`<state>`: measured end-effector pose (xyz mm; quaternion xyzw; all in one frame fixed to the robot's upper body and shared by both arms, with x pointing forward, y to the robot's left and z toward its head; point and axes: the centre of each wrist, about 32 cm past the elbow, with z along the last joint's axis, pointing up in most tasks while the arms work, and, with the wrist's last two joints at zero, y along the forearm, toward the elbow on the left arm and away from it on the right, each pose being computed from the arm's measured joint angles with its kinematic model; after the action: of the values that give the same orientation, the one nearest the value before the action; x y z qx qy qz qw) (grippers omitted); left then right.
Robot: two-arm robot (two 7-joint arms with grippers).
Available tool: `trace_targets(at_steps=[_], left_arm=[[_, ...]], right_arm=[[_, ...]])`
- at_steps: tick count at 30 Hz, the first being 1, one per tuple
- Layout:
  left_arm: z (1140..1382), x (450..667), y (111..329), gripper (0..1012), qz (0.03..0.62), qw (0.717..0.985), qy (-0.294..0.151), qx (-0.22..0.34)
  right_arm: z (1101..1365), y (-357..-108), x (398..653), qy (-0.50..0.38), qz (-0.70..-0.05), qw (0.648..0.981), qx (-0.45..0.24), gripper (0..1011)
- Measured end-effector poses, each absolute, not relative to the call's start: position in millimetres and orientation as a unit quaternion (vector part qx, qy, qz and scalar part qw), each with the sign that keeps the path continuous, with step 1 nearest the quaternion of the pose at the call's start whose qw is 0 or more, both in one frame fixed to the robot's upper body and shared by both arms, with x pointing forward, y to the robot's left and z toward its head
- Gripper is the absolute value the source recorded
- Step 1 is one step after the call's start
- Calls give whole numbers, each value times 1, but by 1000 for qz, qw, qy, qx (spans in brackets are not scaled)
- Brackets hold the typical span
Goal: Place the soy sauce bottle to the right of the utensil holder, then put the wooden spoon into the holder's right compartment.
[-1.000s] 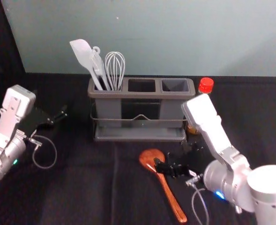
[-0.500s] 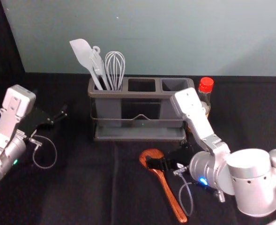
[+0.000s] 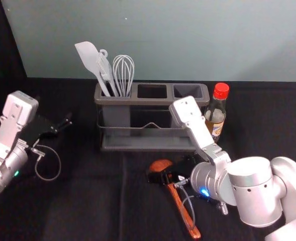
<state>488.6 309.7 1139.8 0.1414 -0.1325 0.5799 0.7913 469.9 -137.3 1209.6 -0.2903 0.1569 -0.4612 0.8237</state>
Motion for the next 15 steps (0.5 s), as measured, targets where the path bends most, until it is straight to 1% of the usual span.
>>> trace_targets(at_steps=[15], left_arm=[[1140, 489, 310, 1005, 580, 791, -132, 141]], right_arm=[[1204, -131, 474, 152, -460, 822, -301, 1002]])
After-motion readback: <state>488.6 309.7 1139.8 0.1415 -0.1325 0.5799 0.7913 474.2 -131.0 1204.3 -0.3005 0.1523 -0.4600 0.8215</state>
